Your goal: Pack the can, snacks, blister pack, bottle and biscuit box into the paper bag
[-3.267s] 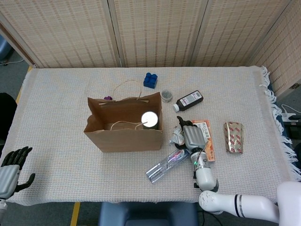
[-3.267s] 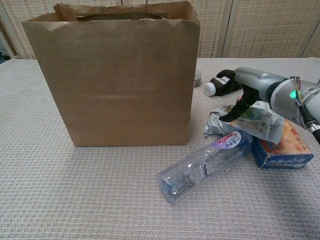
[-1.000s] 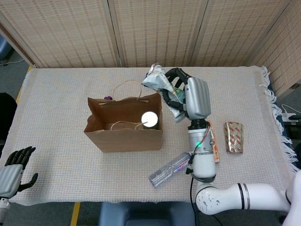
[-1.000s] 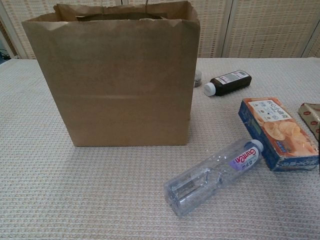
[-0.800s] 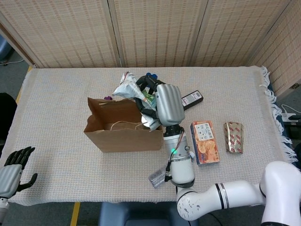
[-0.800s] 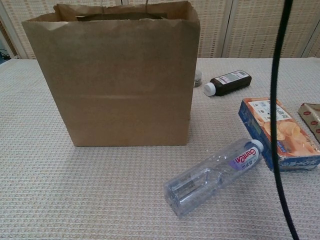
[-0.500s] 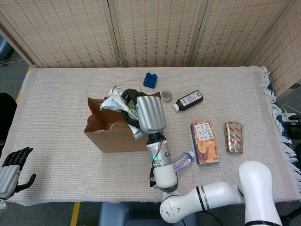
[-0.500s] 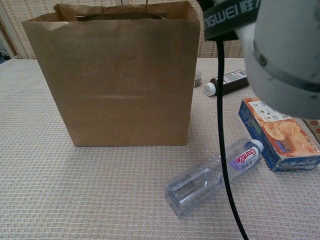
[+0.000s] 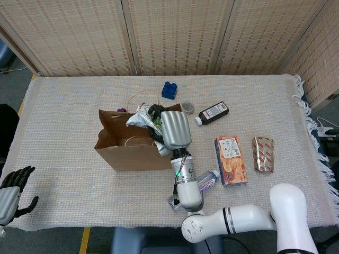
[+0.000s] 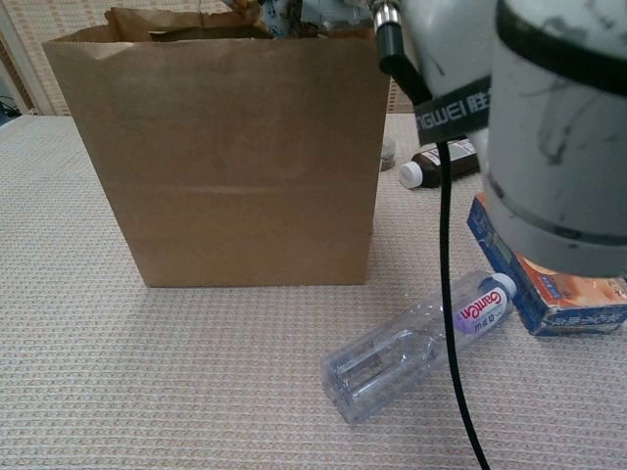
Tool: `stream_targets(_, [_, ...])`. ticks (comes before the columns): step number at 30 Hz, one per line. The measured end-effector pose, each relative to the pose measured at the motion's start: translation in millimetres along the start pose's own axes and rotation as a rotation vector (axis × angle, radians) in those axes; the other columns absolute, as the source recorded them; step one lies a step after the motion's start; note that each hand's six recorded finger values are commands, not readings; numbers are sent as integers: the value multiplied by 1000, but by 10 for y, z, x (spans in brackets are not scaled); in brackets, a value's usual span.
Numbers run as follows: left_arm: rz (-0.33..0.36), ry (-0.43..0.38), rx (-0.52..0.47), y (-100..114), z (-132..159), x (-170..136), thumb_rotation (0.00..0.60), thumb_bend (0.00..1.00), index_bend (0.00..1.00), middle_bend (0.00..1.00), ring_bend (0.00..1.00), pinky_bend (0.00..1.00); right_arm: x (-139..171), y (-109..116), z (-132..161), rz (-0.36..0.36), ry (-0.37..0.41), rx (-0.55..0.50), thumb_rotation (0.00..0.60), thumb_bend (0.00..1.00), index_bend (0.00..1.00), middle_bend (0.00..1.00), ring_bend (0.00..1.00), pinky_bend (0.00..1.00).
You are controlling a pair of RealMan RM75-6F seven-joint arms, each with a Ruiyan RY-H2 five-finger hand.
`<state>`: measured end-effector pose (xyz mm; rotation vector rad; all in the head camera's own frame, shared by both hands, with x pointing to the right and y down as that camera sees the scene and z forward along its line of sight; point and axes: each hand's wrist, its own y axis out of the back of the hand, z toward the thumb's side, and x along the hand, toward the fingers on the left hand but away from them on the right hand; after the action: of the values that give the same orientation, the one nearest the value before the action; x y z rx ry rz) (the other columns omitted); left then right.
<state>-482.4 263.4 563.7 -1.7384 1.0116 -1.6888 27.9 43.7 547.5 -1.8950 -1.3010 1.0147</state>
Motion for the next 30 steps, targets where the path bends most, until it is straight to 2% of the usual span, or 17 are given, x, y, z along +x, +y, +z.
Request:
stream_targets(2, [-1,1,0,-3,0,3,600,406,3,0,0,16,12,-33,-34,20,-11,13,600,601,577,661,574,749])
stream_targets(4, [-2,0,0,-4,4,6,600,405,3,0,0,16,24,-69,-74,47,-26,31,600,514,448,588,482,660])
stream_targets(6, [-1,-1,2,-5,7,9,600,405,2,0,0,16,33,-99,-111,79,-42,40,600,423,295,482,368,548])
stream_targets(9, [-3,-3,2,-10,13,14,600,406,3,0,0,15,36,-96,-145,113,-59,36,600,344,116,349,239,413])
stream_targets(12, [-3,-4,2,-11,15,18,600,406,3,0,0,15,27,-54,-150,109,-58,32,600,310,19,265,166,355])
stream_targets(19, [-3,-9,4,-16,27,22,600,406,2,0,0,16,23,35,-167,97,-64,18,600,244,0,185,109,298])
stream_targets(23, [-2,-7,5,-15,25,21,600,406,2,0,0,16,22,102,-169,88,-65,0,600,243,0,178,106,285])
stream_targets(26, [1,-5,4,-10,19,20,600,405,3,0,0,15,14,200,-162,62,-58,-34,600,242,0,178,106,285])
stream_targets(30, [2,-3,5,-5,9,14,600,405,2,0,0,15,-26,447,-233,-3,-58,-66,600,242,0,178,106,285])
